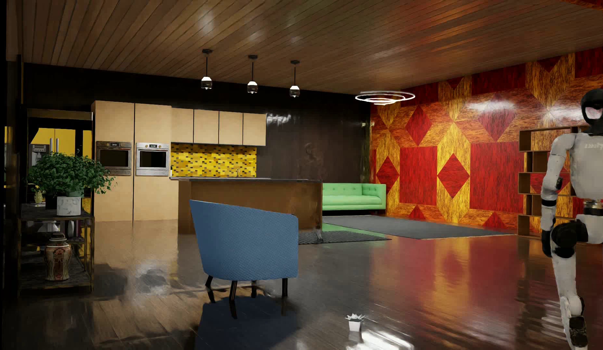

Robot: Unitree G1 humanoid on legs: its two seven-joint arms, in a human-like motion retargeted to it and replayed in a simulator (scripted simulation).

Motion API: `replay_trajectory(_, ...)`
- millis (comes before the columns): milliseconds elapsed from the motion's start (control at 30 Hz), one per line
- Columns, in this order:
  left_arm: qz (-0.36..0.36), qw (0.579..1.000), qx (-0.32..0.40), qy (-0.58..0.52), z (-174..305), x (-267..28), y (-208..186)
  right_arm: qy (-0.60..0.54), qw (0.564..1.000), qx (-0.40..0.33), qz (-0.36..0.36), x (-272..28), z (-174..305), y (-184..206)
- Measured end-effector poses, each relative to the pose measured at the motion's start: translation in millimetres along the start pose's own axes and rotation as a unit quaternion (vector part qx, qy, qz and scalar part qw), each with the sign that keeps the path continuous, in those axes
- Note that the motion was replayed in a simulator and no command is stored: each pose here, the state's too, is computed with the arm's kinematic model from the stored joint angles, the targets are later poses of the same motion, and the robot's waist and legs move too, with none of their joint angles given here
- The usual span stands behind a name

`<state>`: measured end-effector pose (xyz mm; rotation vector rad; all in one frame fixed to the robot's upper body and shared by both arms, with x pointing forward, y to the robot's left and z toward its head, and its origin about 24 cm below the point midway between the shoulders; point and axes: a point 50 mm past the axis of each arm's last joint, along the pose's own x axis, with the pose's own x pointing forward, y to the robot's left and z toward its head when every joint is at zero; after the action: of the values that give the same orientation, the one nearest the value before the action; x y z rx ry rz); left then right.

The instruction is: Go to the counter

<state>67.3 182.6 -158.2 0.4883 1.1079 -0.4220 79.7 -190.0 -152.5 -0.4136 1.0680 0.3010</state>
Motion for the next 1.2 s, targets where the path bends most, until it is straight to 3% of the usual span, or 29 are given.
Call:
replay_trajectory(200, -0.016, 0.999, 0.028, -0.01, 4.0, -0.3, -5.8, 0.034, 0.999, 0.0, 0.004, -8.0, -23.9, 3.6)
replay_trajectory(500, 0.026, 0.997, 0.041, -0.061, 42.5, 6.4, 28.7, 0.136, 0.99, -0.005, 0.02, -29.2, -82.5, 14.3)
replay_trajectory(700, -0.012, 0.998, 0.062, -0.008, 10.0, 4.0, 4.8, 0.162, 0.986, -0.013, 0.023, -34.3, -94.8, 13.8)
replay_trajectory(933, -0.026, 0.998, 0.016, 0.046, -34.3, -12.3, -16.2, 0.057, 0.998, -0.011, 0.008, -11.7, -37.3, 3.3)
replay_trajectory(1100, -0.044, 0.996, 0.022, 0.069, -54.1, -22.6, -27.5, -0.032, 0.998, -0.033, -0.033, -2.6, 15.0, -33.1)
replay_trajectory(1200, -0.053, 0.995, 0.03, 0.084, -62.3, -25.5, -32.1, -0.022, 0.999, -0.009, -0.045, -2.0, 10.7, -36.0)
